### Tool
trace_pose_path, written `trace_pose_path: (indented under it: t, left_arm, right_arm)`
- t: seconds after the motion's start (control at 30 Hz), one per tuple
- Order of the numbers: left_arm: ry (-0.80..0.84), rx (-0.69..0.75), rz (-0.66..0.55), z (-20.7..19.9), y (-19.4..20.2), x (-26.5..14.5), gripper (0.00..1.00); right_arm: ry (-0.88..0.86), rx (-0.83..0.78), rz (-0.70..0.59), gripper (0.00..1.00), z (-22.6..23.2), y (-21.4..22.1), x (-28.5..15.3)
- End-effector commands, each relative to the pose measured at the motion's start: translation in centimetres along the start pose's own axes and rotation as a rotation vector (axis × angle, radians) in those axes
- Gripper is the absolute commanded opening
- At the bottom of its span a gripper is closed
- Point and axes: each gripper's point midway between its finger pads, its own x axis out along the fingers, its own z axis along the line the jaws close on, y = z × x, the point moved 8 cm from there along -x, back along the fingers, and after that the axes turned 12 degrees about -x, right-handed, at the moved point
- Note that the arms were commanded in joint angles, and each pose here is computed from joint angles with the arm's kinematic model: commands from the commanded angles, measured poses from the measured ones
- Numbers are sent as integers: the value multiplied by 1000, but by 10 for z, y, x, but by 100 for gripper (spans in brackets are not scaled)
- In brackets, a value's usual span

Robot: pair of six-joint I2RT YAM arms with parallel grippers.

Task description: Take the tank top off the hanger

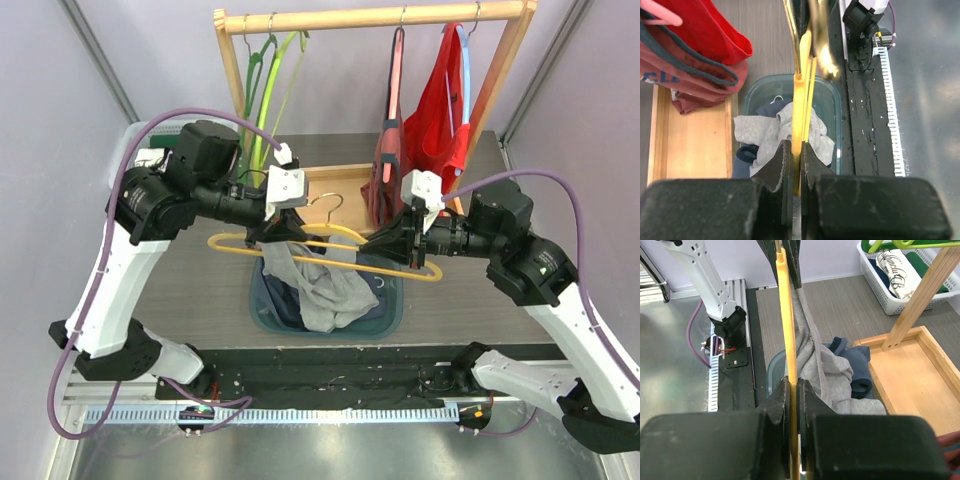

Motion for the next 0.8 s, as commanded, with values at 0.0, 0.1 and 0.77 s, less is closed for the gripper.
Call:
trace_pose_path:
  t: [0.0,0.1,0.77]
  left_arm:
    - [-157,-88,-11,5,-5,-10,22]
    - [-402,-157,-30,28,-8,-14,53]
    - [-569,-232,-130,32,-19,-29,65]
  right_arm:
    - [79,-8,-68,1,-1,-18,-11]
    - [109,6,-73,1,1,-19,-16]
    - [310,59,-68,1,6,-23,-46]
